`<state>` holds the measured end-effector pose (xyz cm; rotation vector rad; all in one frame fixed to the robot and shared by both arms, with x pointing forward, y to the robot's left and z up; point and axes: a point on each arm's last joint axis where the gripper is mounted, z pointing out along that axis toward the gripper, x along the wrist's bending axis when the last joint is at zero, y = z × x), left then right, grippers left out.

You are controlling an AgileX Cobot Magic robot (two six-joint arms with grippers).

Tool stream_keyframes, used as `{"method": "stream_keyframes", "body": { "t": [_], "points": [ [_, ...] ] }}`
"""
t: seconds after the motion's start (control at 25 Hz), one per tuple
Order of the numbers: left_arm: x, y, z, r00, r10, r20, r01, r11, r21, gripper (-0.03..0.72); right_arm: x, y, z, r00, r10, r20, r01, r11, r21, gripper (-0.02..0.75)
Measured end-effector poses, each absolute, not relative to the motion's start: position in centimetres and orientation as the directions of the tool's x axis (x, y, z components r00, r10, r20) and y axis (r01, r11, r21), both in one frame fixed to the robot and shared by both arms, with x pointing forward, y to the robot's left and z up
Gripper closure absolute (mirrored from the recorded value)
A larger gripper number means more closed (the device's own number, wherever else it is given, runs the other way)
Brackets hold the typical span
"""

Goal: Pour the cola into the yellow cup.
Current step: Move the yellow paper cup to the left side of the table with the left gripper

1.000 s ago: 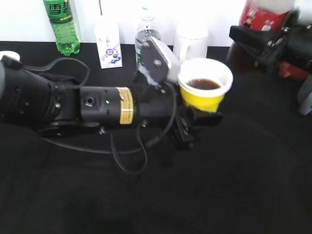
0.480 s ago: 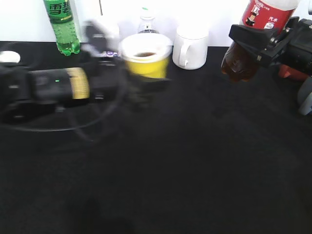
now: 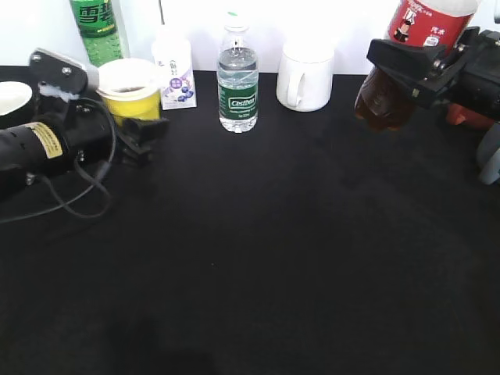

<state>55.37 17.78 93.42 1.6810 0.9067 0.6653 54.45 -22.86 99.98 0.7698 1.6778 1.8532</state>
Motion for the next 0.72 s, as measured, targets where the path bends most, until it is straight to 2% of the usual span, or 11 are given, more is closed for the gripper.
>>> {"method": "stream_keyframes", "body": {
  "t": [0.12,0.24,0.48,0.64,0.72],
  "points": [
    [55.8,17.7,91.1,0.545,0.838,-0.039,0.252,-0.119,0.960,0.243,54.5,-22.9,100.0,-0.703,0.708,0.067,-0.004,-0.098,0.995,0.237],
    [56.2,18.0,89.0,0.483,0.871,-0.089,0.299,-0.069,0.952,0.243,54.5,-22.9,100.0,-0.703,0.708,0.067,-0.004,-0.098,0.995,0.237],
    [56.3,18.0,87.5,0.484,0.870,-0.097,0.308,-0.065,0.949,0.243,54.4,-22.9,100.0,-0.703,0.708,0.067,-0.003,-0.098,0.995,0.237],
    [56.2,17.9,87.4,0.494,0.864,-0.091,0.312,-0.078,0.947,0.120,54.4,-22.9,100.0,-0.703,0.708,0.067,-0.003,-0.098,0.995,0.237],
    [56.2,18.0,87.5,0.494,0.865,-0.084,0.322,-0.092,0.942,0.104,54.4,-22.9,100.0,-0.703,0.708,0.067,-0.003,-0.098,0.995,0.237]
  ]
}}
